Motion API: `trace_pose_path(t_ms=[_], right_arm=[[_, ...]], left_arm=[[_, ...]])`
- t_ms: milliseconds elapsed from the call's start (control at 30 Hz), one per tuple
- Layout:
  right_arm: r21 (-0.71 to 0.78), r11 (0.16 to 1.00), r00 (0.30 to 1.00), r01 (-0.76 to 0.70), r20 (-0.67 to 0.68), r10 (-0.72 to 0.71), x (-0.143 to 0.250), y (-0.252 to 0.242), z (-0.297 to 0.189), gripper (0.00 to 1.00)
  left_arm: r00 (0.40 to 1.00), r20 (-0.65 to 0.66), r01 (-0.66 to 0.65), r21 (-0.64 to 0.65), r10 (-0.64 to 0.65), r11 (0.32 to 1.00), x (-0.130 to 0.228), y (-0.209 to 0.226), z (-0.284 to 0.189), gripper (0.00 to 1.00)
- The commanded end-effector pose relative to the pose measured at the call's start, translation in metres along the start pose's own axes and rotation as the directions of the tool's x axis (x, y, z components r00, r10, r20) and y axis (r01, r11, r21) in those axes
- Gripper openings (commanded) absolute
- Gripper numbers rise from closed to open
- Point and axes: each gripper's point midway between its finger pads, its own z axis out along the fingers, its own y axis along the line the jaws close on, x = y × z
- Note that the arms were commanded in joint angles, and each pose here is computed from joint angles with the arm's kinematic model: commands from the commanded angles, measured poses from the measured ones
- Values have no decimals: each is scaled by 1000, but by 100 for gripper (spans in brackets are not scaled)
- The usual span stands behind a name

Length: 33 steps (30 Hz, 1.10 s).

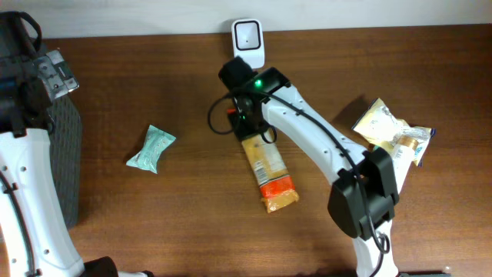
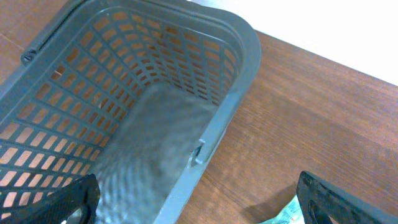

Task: Scan the item barcode
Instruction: 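Reach right gripper to the orange snack bar and grasp it, then lift the orange snack bar toward the scanner with right gripper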

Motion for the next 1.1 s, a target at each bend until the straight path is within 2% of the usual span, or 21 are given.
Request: trace_pose_path(t_ms=[0,67,133,167,233,300,333,367,400,500,700,867,900,933,967,1000,1067], right_arm=[[38,998,999,45,5,-46,3,16,-1,4],[56,993,994,102,-49,-99,12,26,20,6],[69,996,994,62,-91,-56,14,-2,24,37],[25,998,993,55,-110,-52,14,-15,24,49],[-68,997,987,34,-154,-45,17,-50,26,61],[-74,996,981,40,-187,-53,26,-77,34,77],[-134,990,977,45,-203,-72,33,-79,38,81],[-300,953,974,45,-197,-109,42,-77,42,81],[-418,907,978,39,-169,-121,45,-76,42,80],[-573,819,986,38,-114,-125,56,-79,51,79],[-664,747,993,33,-63,-100,73,-57,88,75],[-654,757,995,7,-68,-67,64,-29,105,60],[-648,761,994,-5,-86,-66,64,-18,114,53],[-649,760,992,-15,-102,-68,66,-7,123,37],[-651,759,992,-13,-107,-74,67,-4,125,17],[-651,759,992,-11,-104,-75,66,-3,124,8],[-653,758,994,-2,-85,-70,55,-5,117,4]], left_arm=[[1000,7,-6,-13,6,1000,-1,3,-2,99],[1000,7,-6,-13,6,1000,-1,3,-2,99],[1000,7,-6,-13,6,1000,-1,3,-2,99],[1000,8,-6,-13,6,1000,-1,3,-2,99],[1000,7,-6,-13,6,1000,-1,3,-2,99],[1000,8,-6,-13,6,1000,-1,3,-2,99],[1000,8,-6,-13,6,1000,-1,3,-2,99],[1000,8,-6,-13,6,1000,-1,3,-2,99],[1000,8,-6,-13,6,1000,-1,3,-2,99],[1000,7,-6,-13,6,1000,-1,3,-2,99],[1000,7,-6,-13,6,1000,-1,3,-2,99],[1000,7,-6,-13,6,1000,-1,3,-2,99],[1000,7,-6,-13,6,1000,-1,3,-2,99],[1000,7,-6,-13,6,1000,-1,3,-2,99],[1000,7,-6,-13,6,1000,-1,3,-2,99],[1000,7,-6,-13,6,1000,-1,3,-2,99],[1000,8,-6,-13,6,1000,-1,3,-2,99]])
